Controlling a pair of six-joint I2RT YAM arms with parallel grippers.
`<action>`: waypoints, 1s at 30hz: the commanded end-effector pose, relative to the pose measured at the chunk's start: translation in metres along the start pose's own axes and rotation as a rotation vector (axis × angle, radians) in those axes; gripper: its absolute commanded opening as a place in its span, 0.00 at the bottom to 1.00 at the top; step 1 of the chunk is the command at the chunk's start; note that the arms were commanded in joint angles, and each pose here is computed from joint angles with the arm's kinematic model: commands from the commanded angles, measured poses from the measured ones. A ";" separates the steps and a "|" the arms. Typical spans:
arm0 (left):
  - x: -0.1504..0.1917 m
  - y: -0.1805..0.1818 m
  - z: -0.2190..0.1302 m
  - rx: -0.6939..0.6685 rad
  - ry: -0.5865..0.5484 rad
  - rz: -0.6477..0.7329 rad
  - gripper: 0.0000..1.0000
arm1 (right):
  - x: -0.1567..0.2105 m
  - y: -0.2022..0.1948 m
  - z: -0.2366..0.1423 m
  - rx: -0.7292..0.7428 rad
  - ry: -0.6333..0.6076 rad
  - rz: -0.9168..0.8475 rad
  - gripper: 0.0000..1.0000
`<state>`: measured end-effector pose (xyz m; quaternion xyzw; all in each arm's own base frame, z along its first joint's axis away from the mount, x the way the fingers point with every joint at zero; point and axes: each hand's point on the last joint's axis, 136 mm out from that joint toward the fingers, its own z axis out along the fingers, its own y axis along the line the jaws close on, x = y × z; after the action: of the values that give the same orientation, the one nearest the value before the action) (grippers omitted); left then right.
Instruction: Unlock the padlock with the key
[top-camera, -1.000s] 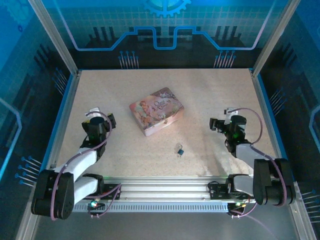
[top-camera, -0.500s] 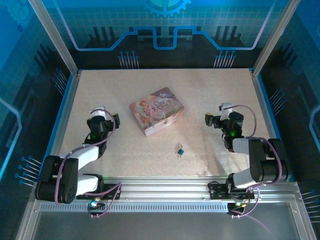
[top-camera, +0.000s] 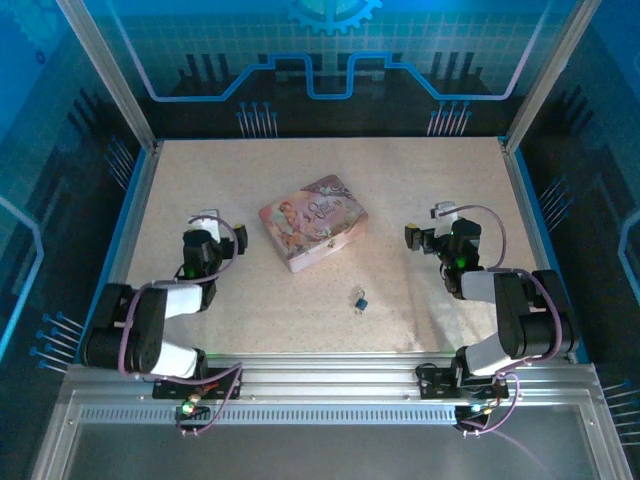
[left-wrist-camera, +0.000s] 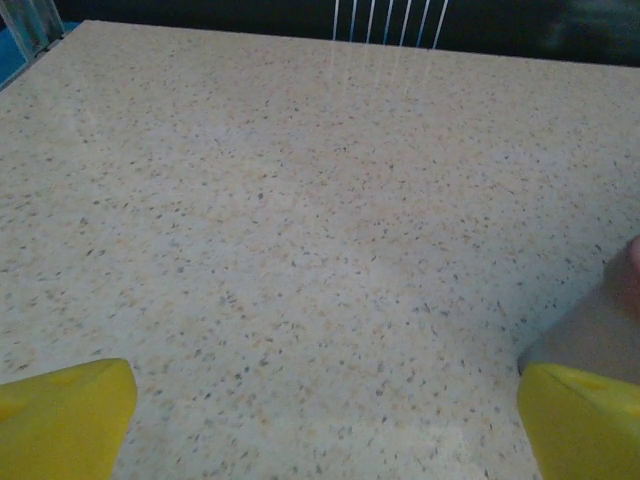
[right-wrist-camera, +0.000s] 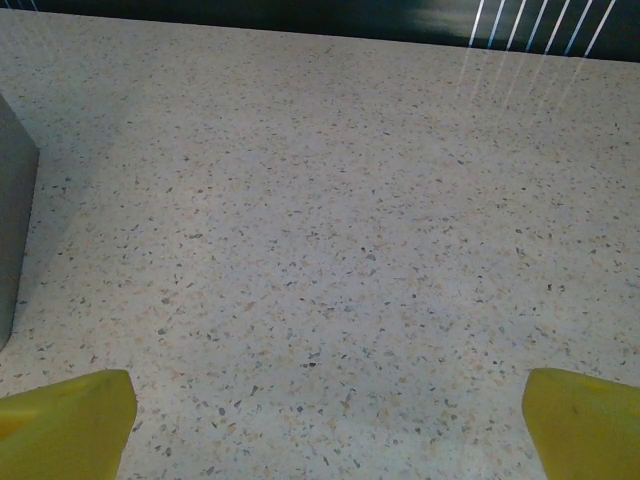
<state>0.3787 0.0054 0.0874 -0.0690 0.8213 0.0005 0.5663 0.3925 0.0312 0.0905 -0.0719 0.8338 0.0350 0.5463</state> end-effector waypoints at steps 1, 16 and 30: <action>-0.017 -0.007 -0.002 0.056 -0.142 0.026 0.99 | -0.005 0.002 0.003 0.001 -0.008 -0.018 1.00; -0.014 -0.002 0.014 0.046 -0.037 0.003 0.99 | -0.004 0.003 0.003 0.007 -0.007 -0.023 1.00; -0.014 -0.003 0.014 0.046 -0.035 0.006 0.99 | -0.005 0.003 0.003 0.008 -0.007 -0.025 1.00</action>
<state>0.3942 0.0052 0.0901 -0.0574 0.8142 -0.0099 0.5776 0.3926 0.0319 0.0904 -0.0715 0.8340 0.0305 0.5463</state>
